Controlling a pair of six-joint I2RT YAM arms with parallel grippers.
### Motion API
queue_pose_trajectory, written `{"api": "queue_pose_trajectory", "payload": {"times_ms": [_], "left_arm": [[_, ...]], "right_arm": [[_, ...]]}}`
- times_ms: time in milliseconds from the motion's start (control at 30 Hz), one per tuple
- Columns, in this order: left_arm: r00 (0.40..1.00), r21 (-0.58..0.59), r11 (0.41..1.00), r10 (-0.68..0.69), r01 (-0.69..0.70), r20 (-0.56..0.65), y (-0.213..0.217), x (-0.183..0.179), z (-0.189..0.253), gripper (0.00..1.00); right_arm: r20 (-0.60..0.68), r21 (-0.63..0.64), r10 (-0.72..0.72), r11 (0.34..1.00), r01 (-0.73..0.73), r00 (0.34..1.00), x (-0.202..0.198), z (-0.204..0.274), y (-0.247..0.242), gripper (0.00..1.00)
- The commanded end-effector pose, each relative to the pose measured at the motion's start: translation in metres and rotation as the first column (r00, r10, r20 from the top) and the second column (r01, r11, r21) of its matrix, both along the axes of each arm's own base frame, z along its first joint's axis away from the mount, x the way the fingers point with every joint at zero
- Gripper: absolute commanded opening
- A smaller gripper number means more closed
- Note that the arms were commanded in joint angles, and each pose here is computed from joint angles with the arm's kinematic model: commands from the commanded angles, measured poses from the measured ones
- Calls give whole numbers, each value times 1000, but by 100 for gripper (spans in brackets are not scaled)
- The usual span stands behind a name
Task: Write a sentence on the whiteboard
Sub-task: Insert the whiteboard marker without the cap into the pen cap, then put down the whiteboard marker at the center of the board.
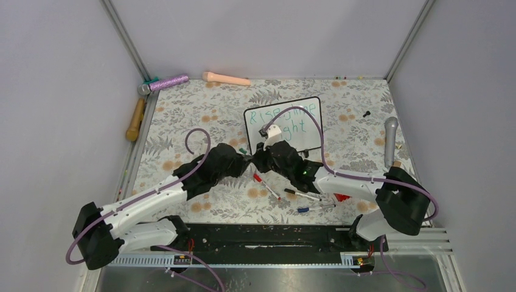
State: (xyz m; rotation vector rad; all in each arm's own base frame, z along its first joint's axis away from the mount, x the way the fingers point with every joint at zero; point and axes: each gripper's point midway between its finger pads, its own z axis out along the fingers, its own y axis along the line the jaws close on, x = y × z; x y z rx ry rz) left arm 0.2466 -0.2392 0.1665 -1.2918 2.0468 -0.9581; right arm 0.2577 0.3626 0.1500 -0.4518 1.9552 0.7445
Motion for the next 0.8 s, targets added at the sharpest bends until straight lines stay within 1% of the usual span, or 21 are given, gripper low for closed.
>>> {"api": "queue_pose_trajectory", "payload": {"times_ms": [0, 33, 167, 200, 367, 500, 600, 667, 733, 767], "left_arm": [[945, -190, 925, -319, 328, 78, -51, -47, 56, 0], [940, -155, 928, -327, 339, 98, -44, -45, 57, 7], [937, 36, 942, -335, 333, 95, -7, -35, 60, 45], [939, 67, 943, -330, 325, 96, 2, -33, 62, 51], [943, 210, 940, -300, 267, 142, 45, -23, 67, 64], [920, 362, 888, -358, 284, 157, 63, -16, 55, 67], [893, 465, 834, -415, 296, 175, 69, -10, 43, 73], [877, 507, 816, -431, 279, 211, 72, -5, 39, 80], [855, 535, 804, -449, 261, 258, 72, -1, 34, 96], [850, 546, 801, -449, 246, 276, 74, 0, 31, 98]], "right_arm": [[61, 171, 15, 985, -26, 998, 3, 54, 14, 0], [43, 170, 9, 985, -16, 999, 1, 52, 8, 0], [-52, 203, 19, 979, -8, 998, -9, 37, -13, 0], [-75, 212, 22, 977, -5, 997, -12, 34, -17, 0], [-200, 184, -2, 982, 39, 980, -26, 7, -45, 0], [-342, 115, -28, 991, 71, 939, -41, -19, -69, 0], [-435, 78, -54, 992, 98, 899, -46, -36, -86, 0], [-472, 78, -71, 989, 122, 879, -45, -44, -95, 0], [-496, 78, -93, 985, 151, 863, -43, -51, -103, 2], [-508, 81, -97, 984, 159, 856, -43, -54, -105, 4]]}}
